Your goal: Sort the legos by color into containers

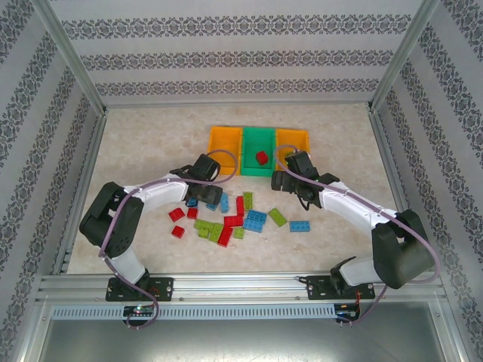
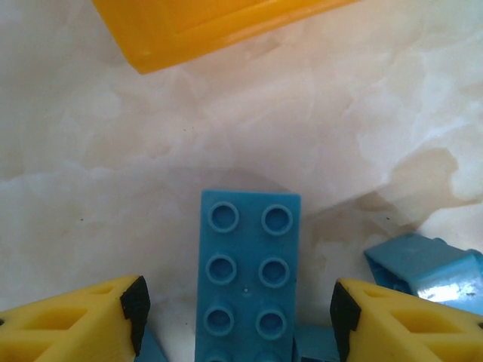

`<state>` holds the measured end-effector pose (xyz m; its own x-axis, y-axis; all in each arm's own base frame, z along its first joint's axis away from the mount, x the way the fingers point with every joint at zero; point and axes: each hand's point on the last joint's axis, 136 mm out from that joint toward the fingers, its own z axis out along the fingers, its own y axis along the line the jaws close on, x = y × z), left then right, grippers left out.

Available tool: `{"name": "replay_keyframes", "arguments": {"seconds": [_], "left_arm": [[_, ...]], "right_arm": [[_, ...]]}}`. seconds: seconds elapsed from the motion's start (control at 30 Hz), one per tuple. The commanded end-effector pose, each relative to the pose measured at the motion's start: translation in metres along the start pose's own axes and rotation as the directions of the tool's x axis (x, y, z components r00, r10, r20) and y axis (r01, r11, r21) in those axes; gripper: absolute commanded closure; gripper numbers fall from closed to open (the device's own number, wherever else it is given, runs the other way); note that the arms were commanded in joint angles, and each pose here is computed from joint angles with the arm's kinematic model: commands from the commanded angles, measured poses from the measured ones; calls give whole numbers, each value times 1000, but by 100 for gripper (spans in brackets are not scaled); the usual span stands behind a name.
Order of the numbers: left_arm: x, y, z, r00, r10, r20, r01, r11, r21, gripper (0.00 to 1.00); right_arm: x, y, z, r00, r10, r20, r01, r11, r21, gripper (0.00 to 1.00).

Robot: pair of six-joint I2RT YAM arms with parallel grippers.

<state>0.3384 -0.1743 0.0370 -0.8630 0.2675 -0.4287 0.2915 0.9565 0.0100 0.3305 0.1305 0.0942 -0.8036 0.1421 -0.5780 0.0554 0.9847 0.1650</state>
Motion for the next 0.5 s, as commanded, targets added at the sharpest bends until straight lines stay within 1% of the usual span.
{"name": "replay_keyframes", "arguments": {"seconds": [0.0, 0.1, 0.4, 0.47], "left_arm": [[5, 6, 5, 999, 11, -41, -12, 1000, -4, 35], [3, 4, 7, 999, 15, -42, -15, 1000, 8, 39], [0, -1, 14, 998, 27, -57, -26, 999, 30, 41], [-1, -2, 15, 998, 29, -57, -27, 999, 33, 46]], "right_arm": [[-4, 0, -2, 999, 32, 19, -32, 999, -20, 7], [-4, 1, 0, 999, 35, 16, -34, 999, -22, 7], [-3, 0, 1, 999, 36, 11, -36, 999, -19, 7], [-3, 0, 1, 999, 37, 10, -37, 999, -21, 7]]}}
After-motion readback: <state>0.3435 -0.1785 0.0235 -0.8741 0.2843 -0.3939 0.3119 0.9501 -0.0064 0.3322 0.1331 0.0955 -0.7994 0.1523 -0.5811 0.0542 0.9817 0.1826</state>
